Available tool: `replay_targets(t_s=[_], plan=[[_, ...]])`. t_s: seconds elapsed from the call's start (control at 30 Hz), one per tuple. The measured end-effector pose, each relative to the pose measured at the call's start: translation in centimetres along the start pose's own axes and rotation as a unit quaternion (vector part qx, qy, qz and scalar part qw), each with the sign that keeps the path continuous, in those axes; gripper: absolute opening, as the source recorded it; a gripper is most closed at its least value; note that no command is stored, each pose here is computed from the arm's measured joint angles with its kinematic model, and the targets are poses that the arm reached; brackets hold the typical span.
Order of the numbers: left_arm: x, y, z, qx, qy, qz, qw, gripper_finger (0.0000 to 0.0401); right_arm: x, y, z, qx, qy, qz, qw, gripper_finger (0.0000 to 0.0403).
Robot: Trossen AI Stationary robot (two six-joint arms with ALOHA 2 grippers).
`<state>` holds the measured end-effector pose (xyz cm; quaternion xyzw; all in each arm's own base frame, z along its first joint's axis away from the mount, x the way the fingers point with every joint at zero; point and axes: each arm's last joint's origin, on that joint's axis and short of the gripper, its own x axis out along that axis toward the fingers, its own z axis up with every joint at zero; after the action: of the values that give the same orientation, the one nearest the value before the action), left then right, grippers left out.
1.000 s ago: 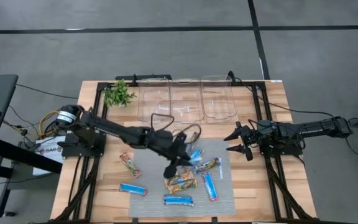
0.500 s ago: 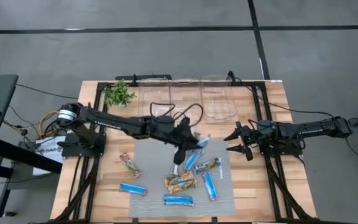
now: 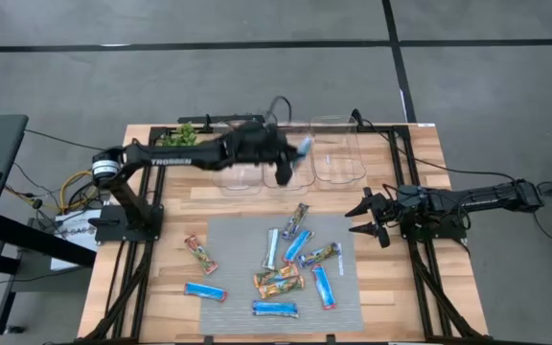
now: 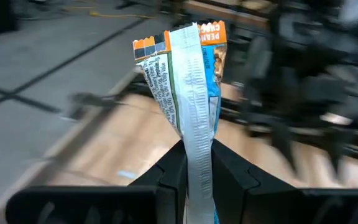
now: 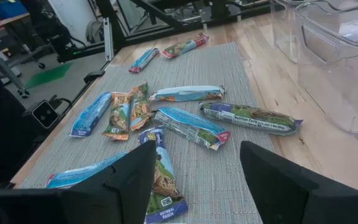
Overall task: Pick and place Granola Bars by type
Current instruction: Put the yellow granola bar into the middle transparent bin
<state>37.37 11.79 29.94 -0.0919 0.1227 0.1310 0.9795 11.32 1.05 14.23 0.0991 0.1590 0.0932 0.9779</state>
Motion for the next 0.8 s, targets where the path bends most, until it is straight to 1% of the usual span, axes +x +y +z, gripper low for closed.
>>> replay_targets(t_s=[0.1,0.17,0.23,0.33,0.43,0.53,0.63,0.7,0.77,0.8], plan=[[-0.3,2.8,0.3,-0.010,-0.004,0.035,0.999,0.0051,0.0,0.0,0.0,0.000,0.000,0.000,1.000,0.0226],[-0.4,4.1,0.5,-0.014,-0.007,0.051,0.999,0.0051,0.0,0.0,0.0,0.000,0.000,0.000,1.000,0.0226],[-0.6,5.0,0.6,-0.017,-0.008,0.063,0.998,0.0051,0.0,0.0,0.0,0.000,0.000,0.000,1.000,0.0226],[-0.7,5.7,0.6,-0.020,-0.009,0.070,0.997,0.0051,0.0,0.0,0.0,0.000,0.000,0.000,1.000,0.0226],[-0.7,5.8,0.4,-0.016,0.003,0.069,0.998,0.0051,0.0,0.0,0.0,0.000,0.000,0.000,1.000,0.0226],[-0.6,5.4,-0.4,-0.004,0.036,0.065,0.997,0.0051,0.0,0.0,0.0,0.000,0.000,0.000,1.000,0.0226],[-0.4,4.7,-1.8,0.028,0.078,0.056,0.995,0.0051,0.0,0.0,0.0,0.000,0.000,0.000,1.000,0.0226],[0.3,4.2,-2.9,0.055,0.104,0.049,0.992,0.0051,0.0,0.0,0.0,0.000,0.000,0.000,1.000,0.0226],[1.1,4.0,-4.4,0.064,0.140,0.037,0.987,0.0051,0.0,0.0,0.0,0.000,0.000,0.000,1.000,0.0226],[1.5,3.8,-5.0,0.067,0.147,0.032,0.986,0.0051,0.0,0.0,0.0,0.000,0.000,0.000,1.000,0.0226]])
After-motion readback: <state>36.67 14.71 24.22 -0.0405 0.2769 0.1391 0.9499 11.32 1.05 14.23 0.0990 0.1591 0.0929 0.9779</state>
